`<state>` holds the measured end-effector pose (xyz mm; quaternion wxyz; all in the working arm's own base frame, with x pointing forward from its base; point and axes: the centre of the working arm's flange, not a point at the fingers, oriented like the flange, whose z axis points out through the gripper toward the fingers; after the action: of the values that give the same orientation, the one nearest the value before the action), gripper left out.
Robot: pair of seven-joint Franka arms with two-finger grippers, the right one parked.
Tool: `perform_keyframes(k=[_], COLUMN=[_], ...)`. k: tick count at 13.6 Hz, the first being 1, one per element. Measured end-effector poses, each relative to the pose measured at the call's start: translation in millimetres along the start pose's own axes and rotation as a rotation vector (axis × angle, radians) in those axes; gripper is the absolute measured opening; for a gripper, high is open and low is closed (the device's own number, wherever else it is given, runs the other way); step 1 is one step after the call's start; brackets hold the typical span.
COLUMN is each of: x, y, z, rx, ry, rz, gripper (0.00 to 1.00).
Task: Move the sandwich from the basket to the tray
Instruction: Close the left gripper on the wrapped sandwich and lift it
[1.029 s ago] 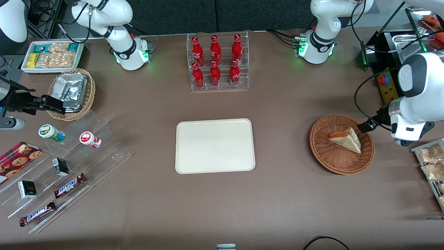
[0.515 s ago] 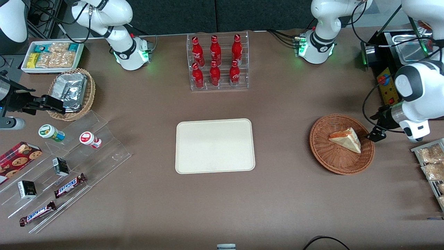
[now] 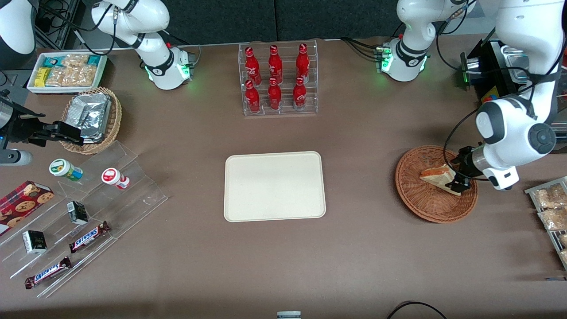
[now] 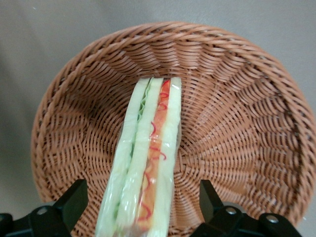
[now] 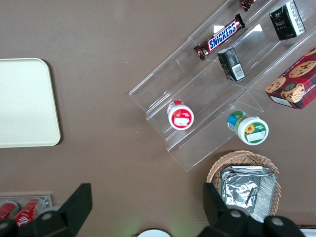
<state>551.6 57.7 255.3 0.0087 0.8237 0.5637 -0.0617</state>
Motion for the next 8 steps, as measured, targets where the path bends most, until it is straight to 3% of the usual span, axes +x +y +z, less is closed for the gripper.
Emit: perform_keyframes(k=[2,3,6,8], x=[0,-3,-10,-17], y=[2,3,7,12], z=[19,27,33,31], rx=[0.011,0.016,0.023,0.019], ry=[-0.002,-0.003,-0.004,0.001], rz=[0.002,0.008,0.022,0.045], gripper=[1.0,0.93,0.58,0.4])
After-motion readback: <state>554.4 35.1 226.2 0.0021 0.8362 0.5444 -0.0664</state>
